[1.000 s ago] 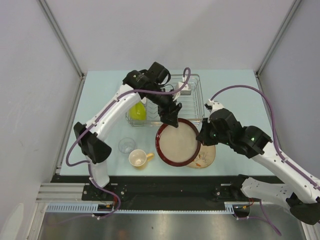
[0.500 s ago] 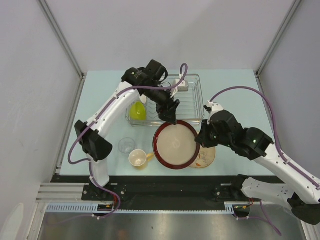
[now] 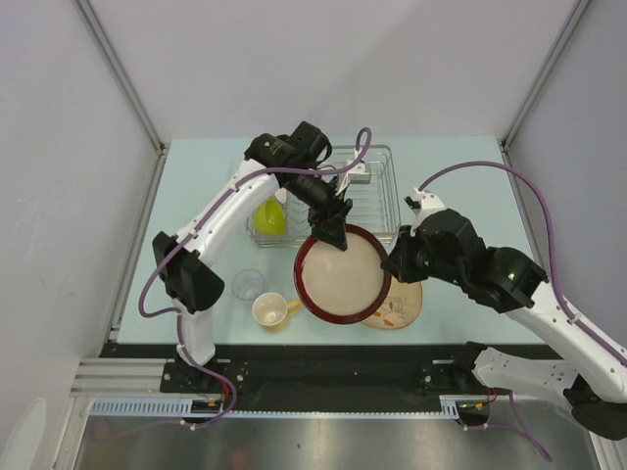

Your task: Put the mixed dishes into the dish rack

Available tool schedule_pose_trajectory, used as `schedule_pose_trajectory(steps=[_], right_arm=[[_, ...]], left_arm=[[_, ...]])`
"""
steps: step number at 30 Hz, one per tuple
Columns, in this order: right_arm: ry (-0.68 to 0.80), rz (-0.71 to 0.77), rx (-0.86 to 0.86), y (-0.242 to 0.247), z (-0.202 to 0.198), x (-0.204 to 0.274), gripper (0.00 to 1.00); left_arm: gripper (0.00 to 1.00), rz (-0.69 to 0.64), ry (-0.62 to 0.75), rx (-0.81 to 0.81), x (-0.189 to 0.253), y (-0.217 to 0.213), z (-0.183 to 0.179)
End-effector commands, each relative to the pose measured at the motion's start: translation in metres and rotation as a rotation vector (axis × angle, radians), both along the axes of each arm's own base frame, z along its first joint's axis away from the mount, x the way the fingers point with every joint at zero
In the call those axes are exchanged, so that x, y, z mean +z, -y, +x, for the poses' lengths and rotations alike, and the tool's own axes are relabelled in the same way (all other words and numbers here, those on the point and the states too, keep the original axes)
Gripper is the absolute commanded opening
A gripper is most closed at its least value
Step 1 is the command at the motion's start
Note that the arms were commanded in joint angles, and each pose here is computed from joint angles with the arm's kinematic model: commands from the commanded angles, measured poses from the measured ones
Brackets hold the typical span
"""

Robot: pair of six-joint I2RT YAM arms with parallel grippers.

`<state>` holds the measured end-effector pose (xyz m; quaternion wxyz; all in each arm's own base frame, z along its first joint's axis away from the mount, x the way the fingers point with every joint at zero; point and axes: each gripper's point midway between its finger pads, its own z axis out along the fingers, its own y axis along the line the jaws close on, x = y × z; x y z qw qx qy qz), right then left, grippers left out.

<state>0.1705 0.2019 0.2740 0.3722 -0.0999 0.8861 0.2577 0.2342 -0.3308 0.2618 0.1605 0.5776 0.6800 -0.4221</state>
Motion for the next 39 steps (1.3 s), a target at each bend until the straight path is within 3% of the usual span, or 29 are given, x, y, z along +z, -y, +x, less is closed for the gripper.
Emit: schedule_pose_trajectory(steps=[1, 4, 7, 10, 17, 20, 24, 27, 33, 37, 39], right_arm=[[0.164, 0.229, 0.009, -0.018, 0.009, 0.077, 0.0], [0.17, 0.227, 0.01, -0.021, 0.012, 0.078, 0.0], [0.169, 0.217, 0.012, -0.023, 0.015, 0.076, 0.0], [0.174, 0.199, 0.003, -0.02, 0.016, 0.074, 0.0], [0.208, 0.151, -0.051, -0.01, 0.027, 0.071, 0.0], [0.212, 0.11, -0.093, -0.007, 0.038, 0.064, 0.0], [0.22, 0.063, -0.141, -0.003, 0.051, 0.056, 0.0], [0.228, 0.041, -0.177, 0.001, 0.06, 0.054, 0.08], [0.239, 0.016, -0.243, 0.015, 0.069, 0.052, 0.11], [0.238, 0.004, -0.283, 0.026, 0.073, 0.05, 0.44], [0.231, -0.009, -0.302, 0.032, 0.075, 0.047, 0.54]], left_arm=[[0.73, -0.023, -0.054, -0.07, 0.004, 0.003, -0.023], [0.67, -0.026, -0.064, -0.095, 0.004, 0.004, -0.03], [0.36, -0.022, -0.078, -0.12, 0.004, 0.003, -0.036], [0.24, -0.005, -0.07, -0.121, -0.001, 0.0, -0.036], [0.14, 0.013, -0.049, -0.116, -0.003, -0.003, -0.034], [0.0, 0.035, -0.027, -0.107, -0.006, -0.005, -0.03], [0.0, 0.075, 0.02, -0.078, -0.007, -0.012, -0.022], [0.0, 0.111, 0.057, -0.027, -0.007, -0.017, -0.006], [0.0, 0.132, 0.184, 0.085, 0.007, -0.027, 0.026], [0.0, 0.139, 0.264, 0.148, 0.014, -0.032, 0.04], [0.0, 0.147, 0.331, 0.192, 0.02, -0.035, 0.051]])
